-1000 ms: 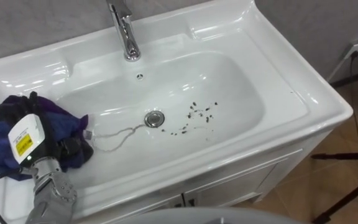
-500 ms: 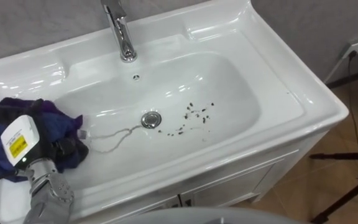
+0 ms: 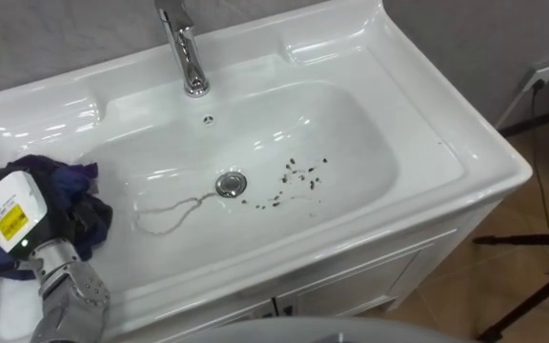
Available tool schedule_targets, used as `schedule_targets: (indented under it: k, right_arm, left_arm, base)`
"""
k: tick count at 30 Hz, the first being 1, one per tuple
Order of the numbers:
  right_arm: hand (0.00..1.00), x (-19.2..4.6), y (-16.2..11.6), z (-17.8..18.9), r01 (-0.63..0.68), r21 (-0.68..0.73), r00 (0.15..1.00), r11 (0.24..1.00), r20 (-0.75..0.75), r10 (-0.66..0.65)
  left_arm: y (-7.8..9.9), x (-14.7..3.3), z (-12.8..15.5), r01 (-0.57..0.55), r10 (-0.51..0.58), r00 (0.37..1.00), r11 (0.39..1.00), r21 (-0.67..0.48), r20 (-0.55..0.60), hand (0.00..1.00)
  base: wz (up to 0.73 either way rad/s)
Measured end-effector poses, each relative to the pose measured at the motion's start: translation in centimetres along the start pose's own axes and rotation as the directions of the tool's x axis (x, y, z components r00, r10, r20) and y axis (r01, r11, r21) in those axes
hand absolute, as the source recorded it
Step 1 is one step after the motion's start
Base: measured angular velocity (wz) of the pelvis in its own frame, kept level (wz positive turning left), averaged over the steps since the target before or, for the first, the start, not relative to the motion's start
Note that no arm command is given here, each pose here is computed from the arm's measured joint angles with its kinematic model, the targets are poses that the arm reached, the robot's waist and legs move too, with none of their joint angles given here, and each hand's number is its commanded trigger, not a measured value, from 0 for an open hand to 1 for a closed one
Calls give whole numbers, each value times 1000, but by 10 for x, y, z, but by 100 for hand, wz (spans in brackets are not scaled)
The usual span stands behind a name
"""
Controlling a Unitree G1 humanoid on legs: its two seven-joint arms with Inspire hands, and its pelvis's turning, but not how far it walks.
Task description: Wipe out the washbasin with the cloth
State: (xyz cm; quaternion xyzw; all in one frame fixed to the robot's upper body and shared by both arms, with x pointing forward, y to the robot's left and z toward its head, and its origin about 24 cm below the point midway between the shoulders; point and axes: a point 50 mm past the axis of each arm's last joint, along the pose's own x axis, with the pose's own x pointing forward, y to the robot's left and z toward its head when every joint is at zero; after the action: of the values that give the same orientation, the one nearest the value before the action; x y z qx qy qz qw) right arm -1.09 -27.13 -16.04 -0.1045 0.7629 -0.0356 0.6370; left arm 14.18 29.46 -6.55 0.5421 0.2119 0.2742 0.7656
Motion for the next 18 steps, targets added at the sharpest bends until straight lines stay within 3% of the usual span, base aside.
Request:
schedule_targets:
  k: [18]
  right_arm:
    - [0,-2,-3,13,25,1,997,1000,69,-25]
  left_arm:
    - [0,3,5,-11,11,1000,1000,-16,6,100]
  base:
    - [2]
